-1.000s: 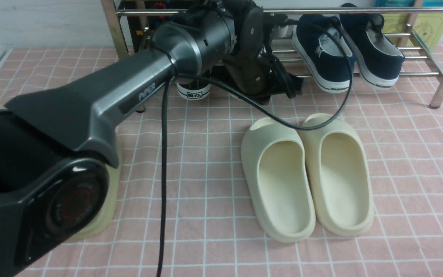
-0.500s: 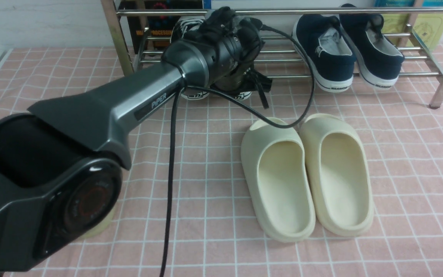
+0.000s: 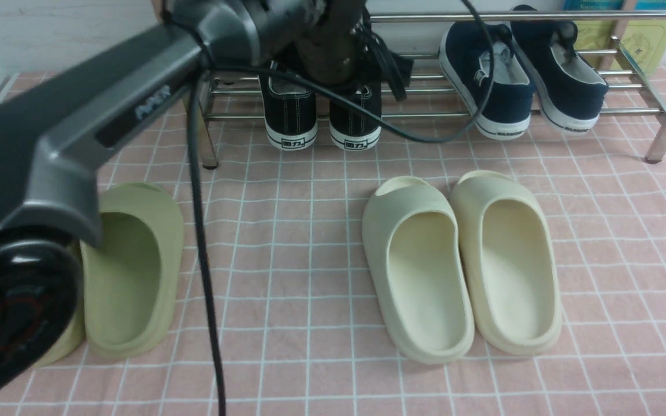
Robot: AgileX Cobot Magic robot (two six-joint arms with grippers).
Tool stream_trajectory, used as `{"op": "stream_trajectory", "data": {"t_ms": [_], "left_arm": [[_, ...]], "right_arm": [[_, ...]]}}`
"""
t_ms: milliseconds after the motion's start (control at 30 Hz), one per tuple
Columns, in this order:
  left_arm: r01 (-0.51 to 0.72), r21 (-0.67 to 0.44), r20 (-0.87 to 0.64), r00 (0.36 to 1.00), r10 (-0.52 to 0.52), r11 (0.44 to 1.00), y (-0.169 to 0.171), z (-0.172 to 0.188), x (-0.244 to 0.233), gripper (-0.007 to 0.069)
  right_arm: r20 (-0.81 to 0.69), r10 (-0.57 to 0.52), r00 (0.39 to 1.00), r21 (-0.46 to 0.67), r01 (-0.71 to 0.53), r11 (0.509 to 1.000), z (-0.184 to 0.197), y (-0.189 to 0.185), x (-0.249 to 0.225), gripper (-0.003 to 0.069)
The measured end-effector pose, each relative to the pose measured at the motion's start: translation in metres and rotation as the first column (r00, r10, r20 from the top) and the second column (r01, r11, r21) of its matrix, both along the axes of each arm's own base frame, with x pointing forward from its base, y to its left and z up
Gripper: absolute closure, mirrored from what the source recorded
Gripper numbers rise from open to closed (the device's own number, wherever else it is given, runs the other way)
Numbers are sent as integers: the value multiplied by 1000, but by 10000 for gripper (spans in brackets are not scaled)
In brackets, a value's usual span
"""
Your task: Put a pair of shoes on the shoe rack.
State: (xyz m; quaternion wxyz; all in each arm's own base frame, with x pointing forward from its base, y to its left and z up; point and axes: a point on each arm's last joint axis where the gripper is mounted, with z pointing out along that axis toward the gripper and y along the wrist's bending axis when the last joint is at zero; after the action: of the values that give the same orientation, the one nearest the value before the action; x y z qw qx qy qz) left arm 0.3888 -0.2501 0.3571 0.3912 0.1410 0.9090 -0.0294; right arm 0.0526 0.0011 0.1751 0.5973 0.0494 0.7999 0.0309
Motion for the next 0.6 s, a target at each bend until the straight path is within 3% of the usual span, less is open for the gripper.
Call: {"op": "stream_trajectory", "data": {"t_ms": [167, 367, 500, 600], "left_arm": [[-24, 49, 33, 999, 22, 999, 20, 34, -19, 605], [-35, 174, -132, 990, 58, 984, 31, 5, -32, 603], [5, 141, -147, 989, 16, 990, 40, -4, -51, 603], [65, 21, -25, 998, -64, 998, 64, 19, -94, 602]], "right_arm": [[0, 0, 1000, 0, 0, 1000, 0, 0, 0, 421], [0, 0, 1000, 0, 0, 1000, 0, 0, 0, 421], [0, 0, 1000, 0, 0, 1000, 0, 0, 0, 421], [0, 0, 1000, 0, 0, 1000, 0, 0, 0, 421]]}}
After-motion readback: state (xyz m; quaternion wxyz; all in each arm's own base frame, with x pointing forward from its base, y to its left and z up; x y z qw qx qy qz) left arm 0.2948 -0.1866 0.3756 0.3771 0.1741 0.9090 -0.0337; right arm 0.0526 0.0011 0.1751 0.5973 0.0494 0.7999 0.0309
